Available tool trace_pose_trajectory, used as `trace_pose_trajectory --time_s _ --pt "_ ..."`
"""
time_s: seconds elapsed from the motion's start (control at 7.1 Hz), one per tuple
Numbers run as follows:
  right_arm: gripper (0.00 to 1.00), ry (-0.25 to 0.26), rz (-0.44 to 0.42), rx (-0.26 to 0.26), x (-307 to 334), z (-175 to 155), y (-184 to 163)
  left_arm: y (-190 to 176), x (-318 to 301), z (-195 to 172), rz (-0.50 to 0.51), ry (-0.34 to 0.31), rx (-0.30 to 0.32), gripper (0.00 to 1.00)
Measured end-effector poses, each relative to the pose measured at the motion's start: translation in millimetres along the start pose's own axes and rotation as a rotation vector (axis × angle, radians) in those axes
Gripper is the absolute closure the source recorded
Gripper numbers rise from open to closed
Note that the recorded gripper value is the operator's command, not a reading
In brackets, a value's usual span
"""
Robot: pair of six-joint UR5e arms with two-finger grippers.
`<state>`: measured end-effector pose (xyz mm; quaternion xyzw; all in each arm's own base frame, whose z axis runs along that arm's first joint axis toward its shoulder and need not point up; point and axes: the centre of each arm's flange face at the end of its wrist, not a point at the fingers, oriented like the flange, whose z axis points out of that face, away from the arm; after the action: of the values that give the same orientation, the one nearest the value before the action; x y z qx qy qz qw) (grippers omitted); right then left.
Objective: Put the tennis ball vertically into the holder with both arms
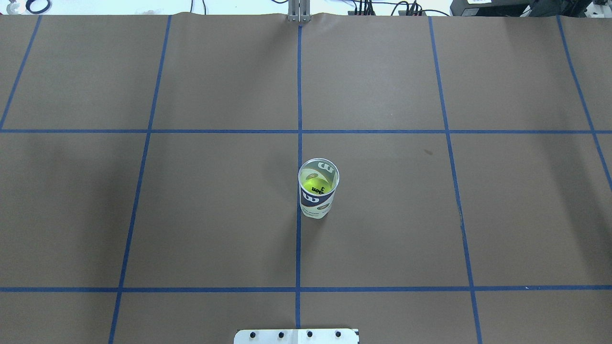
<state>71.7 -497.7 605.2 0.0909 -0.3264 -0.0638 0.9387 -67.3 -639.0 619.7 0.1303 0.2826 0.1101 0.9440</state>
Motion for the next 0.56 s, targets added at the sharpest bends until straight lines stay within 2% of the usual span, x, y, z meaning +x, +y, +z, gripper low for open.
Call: trace_pose_trajectory --time_s 0.14,0.28,0.56 --pt "0.00 0.000 0.001 -0.002 1 1 1 12 -7 -6 -0.048 0.067 -0.077 0.00" --pt "0.00 -0.001 0.005 -0.006 2 3 3 23 -13 -11 -0.107 0.128 -0.126 0.00" --pt "0.01 -0.003 0.020 -0.021 7 10 6 36 -18 -12 -0.189 0.200 -0.173 0.00"
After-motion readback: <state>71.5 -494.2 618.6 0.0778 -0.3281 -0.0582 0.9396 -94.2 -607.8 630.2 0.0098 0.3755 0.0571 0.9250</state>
